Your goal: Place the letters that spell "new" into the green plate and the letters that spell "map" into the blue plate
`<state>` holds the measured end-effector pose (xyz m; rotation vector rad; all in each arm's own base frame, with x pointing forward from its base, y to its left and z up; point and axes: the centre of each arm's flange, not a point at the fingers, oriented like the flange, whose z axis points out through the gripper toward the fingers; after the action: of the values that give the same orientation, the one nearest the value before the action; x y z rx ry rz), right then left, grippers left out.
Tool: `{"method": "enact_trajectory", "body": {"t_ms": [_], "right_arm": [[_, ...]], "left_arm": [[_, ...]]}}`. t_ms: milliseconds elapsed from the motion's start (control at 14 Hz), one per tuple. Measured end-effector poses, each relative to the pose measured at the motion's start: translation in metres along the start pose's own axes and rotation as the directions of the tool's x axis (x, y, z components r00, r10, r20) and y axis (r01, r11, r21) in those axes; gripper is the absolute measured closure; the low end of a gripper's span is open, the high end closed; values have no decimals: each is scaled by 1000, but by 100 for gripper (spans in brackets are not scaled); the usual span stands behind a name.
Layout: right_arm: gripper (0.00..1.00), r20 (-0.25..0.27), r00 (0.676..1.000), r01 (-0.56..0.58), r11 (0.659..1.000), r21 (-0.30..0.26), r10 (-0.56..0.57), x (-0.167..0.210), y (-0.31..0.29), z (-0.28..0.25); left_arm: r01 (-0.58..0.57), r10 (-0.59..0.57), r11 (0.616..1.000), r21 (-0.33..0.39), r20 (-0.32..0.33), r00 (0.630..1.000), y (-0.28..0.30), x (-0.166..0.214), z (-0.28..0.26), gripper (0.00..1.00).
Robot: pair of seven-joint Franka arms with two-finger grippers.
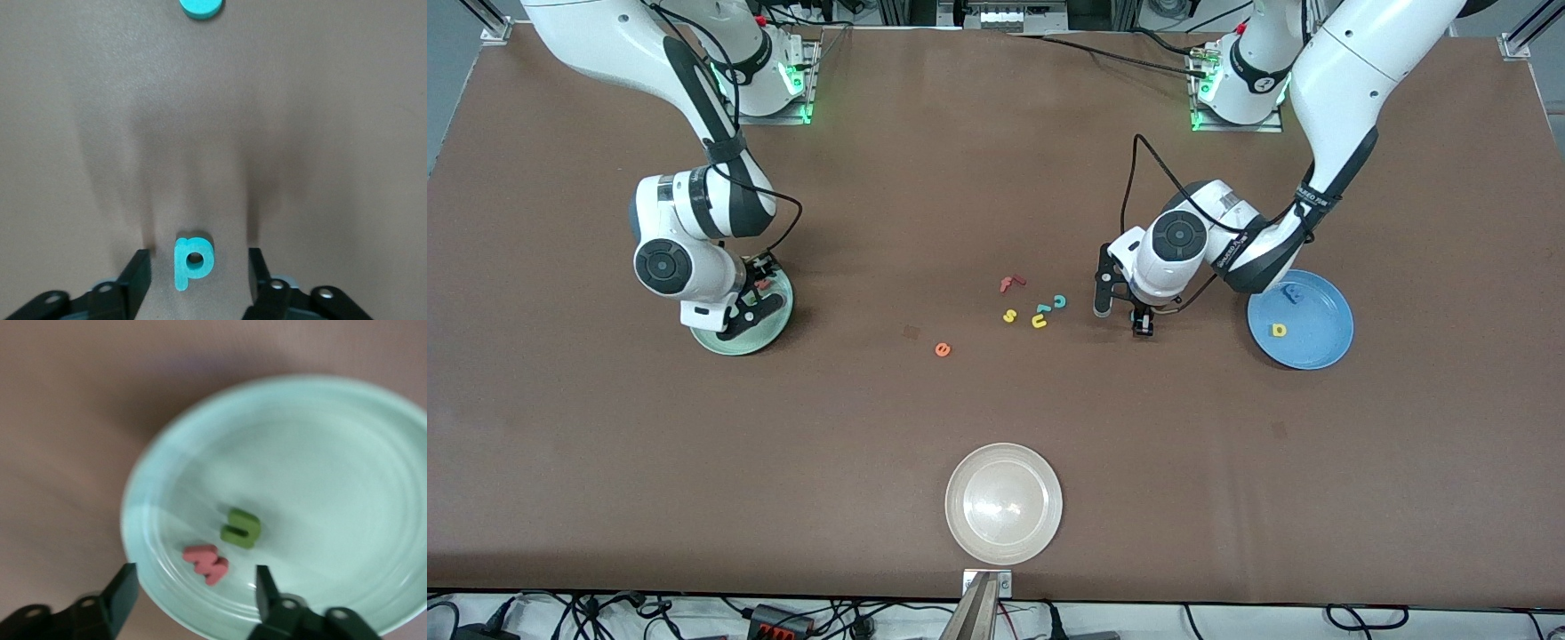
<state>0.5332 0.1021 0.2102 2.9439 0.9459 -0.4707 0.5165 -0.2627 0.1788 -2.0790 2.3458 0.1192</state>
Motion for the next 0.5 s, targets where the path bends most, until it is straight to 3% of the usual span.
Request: {"method": "enact_trajectory", "body": {"t_ms": [71, 142, 285, 427, 498], "right_arm": [[5, -28, 999, 29, 1000, -12, -29, 12, -13, -15], [0, -61, 996, 64, 997, -30, -66, 28, -31, -32], [0, -124, 984, 123, 990, -71, -131, 62, -76, -66], [4, -170, 977, 119, 990, -76, -130, 94, -121, -83], [11, -180, 977, 107, 992, -68, -118, 107, -137, -83]], "left_arm": [[-3, 3, 1000, 0, 1, 1000, 1, 0, 1, 37], [-6, 6, 1000, 0, 1, 1000, 2, 1, 2, 44], [-8, 8, 1000, 2, -2, 1000, 3, 1, 3, 47], [-10, 10, 1000, 5, -8, 1000, 3, 2, 4, 47], [-13, 13, 1000, 6, -7, 1000, 3, 2, 5, 47]]}}
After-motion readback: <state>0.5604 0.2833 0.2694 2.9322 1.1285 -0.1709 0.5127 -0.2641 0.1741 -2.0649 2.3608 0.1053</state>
